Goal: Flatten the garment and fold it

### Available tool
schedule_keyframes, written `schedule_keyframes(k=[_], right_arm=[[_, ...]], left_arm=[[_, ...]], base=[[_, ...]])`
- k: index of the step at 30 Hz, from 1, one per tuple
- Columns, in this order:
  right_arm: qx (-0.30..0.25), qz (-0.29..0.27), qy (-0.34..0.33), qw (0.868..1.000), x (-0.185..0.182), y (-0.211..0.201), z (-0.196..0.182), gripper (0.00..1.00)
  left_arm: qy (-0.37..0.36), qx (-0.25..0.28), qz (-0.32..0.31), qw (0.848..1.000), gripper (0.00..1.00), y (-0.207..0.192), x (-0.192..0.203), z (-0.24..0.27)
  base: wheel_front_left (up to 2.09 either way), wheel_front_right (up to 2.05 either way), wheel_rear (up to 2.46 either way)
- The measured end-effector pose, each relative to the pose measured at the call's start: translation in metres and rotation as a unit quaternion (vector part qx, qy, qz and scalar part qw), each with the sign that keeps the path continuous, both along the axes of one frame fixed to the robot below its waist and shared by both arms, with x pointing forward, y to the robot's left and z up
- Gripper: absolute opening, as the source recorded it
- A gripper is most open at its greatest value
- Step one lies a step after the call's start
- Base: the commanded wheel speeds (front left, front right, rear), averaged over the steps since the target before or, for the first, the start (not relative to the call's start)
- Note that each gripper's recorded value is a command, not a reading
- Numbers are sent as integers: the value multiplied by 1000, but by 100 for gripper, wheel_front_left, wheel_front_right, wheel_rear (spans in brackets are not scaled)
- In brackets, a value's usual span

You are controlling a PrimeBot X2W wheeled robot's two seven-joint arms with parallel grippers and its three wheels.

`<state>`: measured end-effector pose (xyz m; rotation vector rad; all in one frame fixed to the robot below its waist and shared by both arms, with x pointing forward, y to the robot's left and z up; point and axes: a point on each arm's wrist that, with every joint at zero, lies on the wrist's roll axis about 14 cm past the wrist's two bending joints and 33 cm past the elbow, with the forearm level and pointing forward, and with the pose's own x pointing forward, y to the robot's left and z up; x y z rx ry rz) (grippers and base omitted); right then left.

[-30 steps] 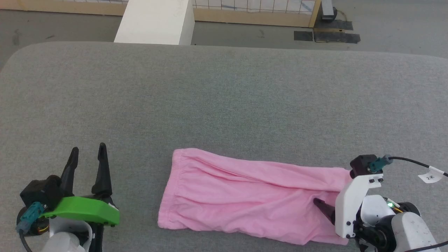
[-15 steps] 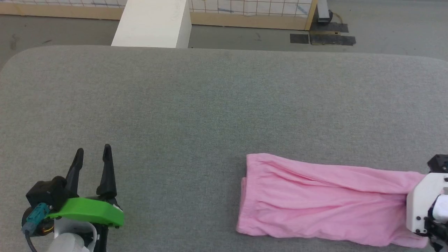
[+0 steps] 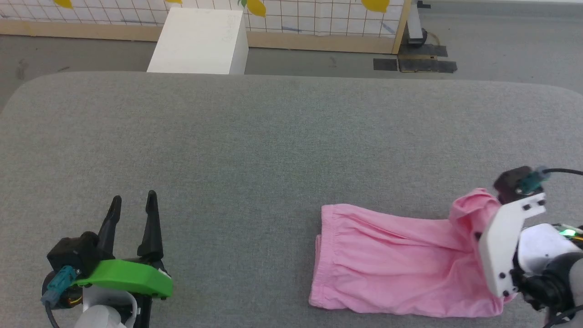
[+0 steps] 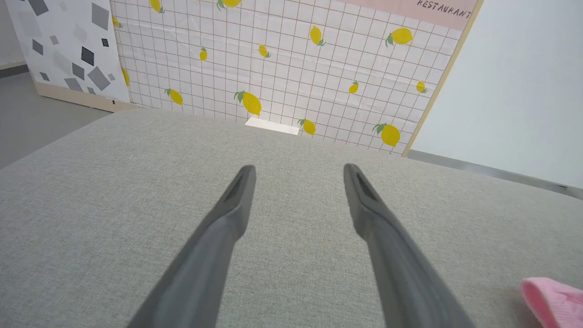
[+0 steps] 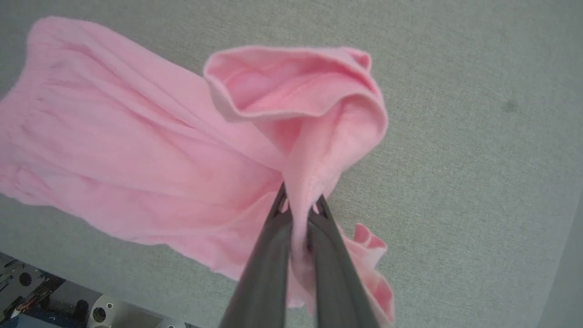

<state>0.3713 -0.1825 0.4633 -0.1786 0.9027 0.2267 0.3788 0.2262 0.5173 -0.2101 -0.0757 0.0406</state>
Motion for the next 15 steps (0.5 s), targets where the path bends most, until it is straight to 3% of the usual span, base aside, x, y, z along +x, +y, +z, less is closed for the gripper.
schedule_keyframes(k=[8,15], right_arm=[[50,99,31,993,-16,77,-7,0],[108,157,24,981,-8,147,-9,0]], left_arm=[[2,-1,4,1000,100,2,-5,-1],[14,-3,17,1000,100,10,-13,-8]], base=[[0,0,0],[0,0,0]])
